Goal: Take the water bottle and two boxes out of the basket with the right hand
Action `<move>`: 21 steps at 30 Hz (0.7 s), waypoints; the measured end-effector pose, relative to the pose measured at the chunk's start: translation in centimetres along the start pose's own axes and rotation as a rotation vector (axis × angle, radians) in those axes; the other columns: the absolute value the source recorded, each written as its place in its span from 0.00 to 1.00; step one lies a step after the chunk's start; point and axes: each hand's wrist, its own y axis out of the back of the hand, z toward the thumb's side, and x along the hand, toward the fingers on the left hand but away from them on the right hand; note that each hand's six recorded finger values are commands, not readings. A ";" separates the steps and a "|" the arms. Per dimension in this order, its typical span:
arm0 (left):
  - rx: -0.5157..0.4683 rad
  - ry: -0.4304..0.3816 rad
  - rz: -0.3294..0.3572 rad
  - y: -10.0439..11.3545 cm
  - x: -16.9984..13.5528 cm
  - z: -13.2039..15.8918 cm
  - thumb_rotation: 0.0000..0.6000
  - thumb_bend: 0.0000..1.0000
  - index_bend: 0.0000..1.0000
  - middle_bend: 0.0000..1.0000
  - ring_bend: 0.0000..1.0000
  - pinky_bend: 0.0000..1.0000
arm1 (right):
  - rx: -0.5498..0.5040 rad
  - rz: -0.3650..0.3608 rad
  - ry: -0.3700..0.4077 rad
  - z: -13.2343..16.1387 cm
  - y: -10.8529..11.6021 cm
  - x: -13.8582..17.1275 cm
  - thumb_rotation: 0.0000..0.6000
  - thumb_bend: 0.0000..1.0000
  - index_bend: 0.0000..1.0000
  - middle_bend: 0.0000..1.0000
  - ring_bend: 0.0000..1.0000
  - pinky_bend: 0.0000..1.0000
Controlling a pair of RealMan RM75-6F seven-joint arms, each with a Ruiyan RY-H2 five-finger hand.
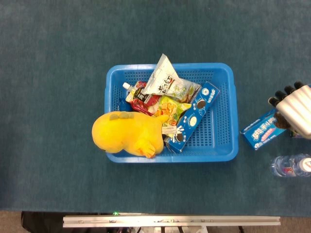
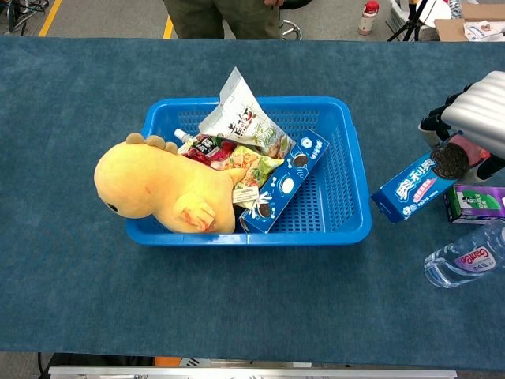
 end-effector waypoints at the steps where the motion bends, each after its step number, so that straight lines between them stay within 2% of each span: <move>1: 0.000 0.000 0.000 0.0 0.0 0.0 1.00 0.20 0.28 0.10 0.04 0.23 | -0.002 0.006 0.000 0.0 -0.1 0.0 1.00 0.00 0.52 0.58 0.48 0.34; 9: -0.001 0.001 0.002 0.0 0.0 0.0 1.00 0.20 0.28 0.10 0.04 0.23 | -0.019 0.037 -0.003 0.0 -0.6 0.2 1.00 0.00 0.51 0.44 0.39 0.34; 14: 0.000 0.001 0.000 0.0 0.0 0.0 1.00 0.20 0.28 0.10 0.04 0.23 | -0.026 0.050 -0.007 -0.1 -0.5 0.4 1.00 0.00 0.40 0.33 0.32 0.34; 21: -0.001 0.002 0.001 0.0 0.1 0.0 1.00 0.20 0.28 0.10 0.04 0.23 | -0.027 0.066 -0.006 -0.2 -0.6 0.5 1.00 0.00 0.31 0.29 0.28 0.34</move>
